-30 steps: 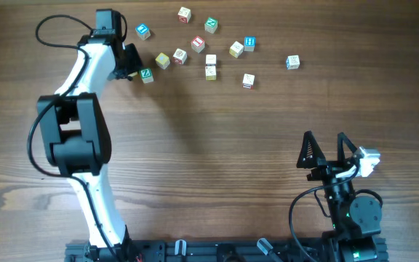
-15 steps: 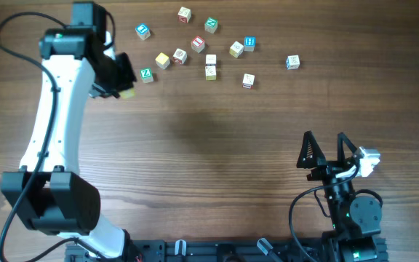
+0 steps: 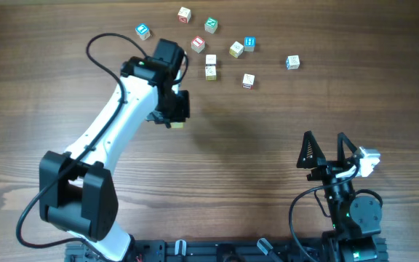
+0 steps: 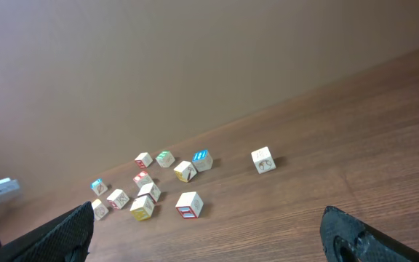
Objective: Form a horizontal line
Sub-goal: 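Carry the green-lettered block toward the table center with the left gripper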
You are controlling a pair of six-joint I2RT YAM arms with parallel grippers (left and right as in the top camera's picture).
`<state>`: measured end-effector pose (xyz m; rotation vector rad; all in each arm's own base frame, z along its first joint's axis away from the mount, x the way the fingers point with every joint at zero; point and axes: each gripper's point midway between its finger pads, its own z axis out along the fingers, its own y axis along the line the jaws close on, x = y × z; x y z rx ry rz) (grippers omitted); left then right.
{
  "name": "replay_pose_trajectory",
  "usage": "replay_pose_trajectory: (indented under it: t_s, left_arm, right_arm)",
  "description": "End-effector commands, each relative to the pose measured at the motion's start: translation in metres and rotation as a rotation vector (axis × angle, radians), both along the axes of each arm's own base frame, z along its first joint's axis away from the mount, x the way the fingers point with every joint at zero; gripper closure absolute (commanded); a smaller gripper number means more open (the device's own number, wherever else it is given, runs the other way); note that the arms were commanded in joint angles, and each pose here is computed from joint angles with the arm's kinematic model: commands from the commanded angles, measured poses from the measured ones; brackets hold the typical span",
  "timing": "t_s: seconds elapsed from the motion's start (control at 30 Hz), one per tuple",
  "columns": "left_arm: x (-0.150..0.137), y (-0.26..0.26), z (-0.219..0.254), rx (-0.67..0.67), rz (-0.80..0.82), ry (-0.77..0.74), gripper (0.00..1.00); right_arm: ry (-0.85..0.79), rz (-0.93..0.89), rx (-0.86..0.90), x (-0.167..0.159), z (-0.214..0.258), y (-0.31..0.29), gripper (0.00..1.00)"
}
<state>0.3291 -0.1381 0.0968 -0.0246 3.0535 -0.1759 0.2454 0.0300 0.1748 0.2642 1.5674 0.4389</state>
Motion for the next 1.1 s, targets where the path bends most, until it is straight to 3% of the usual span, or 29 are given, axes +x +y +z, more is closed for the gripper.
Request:
replay_pose_trajectory:
  t_s: [0.0, 0.53, 1.07]
  left_arm:
    - [-0.004, -0.016, -0.014, -0.014, -0.005, 0.008, 0.71]
    - [-0.008, -0.028, -0.068, -0.040, 0.004, -0.047, 0.67]
    - [-0.007, -0.025, -0.079, -0.029, 0.013, -0.077, 0.71]
  right_arm:
    - [-0.009, 0.008, 0.002, 0.000, 0.002, 0.001, 0.00]
    - [-0.009, 0.008, 0.002, 0.000, 0.002, 0.001, 0.00]
    - [-0.009, 0.008, 0.002, 0.000, 0.002, 0.001, 0.00]
